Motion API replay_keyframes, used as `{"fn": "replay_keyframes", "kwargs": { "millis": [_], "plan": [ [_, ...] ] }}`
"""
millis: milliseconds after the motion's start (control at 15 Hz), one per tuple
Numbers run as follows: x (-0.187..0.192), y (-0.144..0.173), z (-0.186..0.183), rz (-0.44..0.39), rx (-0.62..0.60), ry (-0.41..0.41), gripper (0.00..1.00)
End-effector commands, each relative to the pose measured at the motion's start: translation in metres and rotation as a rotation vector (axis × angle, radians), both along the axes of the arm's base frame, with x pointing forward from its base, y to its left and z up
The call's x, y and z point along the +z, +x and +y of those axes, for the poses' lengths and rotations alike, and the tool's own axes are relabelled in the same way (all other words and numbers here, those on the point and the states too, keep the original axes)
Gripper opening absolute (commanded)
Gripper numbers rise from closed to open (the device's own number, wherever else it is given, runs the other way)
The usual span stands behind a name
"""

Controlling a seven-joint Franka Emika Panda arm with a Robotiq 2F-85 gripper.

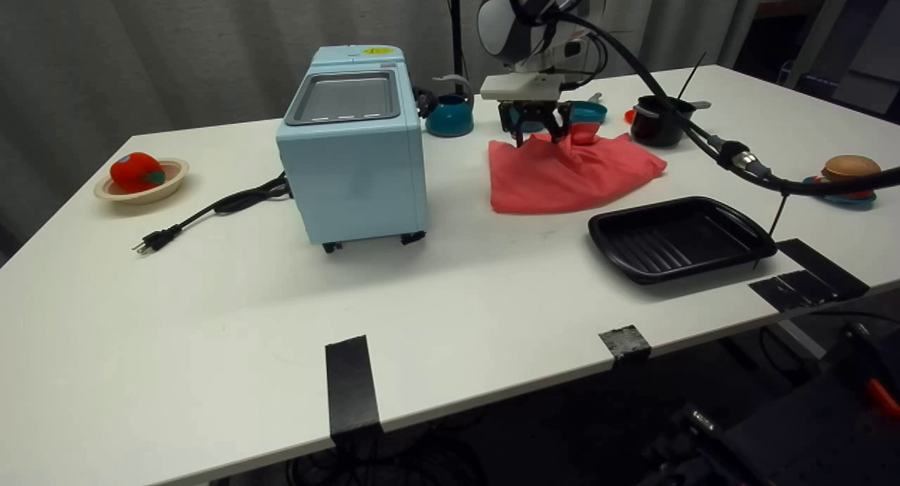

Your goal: Unfold the shirt

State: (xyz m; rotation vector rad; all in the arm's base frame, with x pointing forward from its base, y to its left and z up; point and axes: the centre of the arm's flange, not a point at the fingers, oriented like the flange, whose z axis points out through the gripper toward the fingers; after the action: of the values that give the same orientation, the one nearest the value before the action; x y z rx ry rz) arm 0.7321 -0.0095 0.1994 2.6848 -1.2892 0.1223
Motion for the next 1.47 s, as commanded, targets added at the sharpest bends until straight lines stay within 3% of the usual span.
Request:
{"fn": "replay_keyframes", "kwargs": {
  "millis": [0,400,867,1133,1400],
  "plan": [
    [0.007,0.004,-0.002,-0.023,-0.028,0.007,0.45],
    [0.034,-0.003,-0.009,-0.066,-0.037,0.01,0.0],
    [0.094,-0.031,-0.019,-0.133,-0.01,0.045,0.0],
    [0.131,-0.083,-0.027,-0.058,0.09,0.013,0.0],
    [0.146,-0.143,-0.024,0.102,0.239,0.046,0.0]
  ]
}}
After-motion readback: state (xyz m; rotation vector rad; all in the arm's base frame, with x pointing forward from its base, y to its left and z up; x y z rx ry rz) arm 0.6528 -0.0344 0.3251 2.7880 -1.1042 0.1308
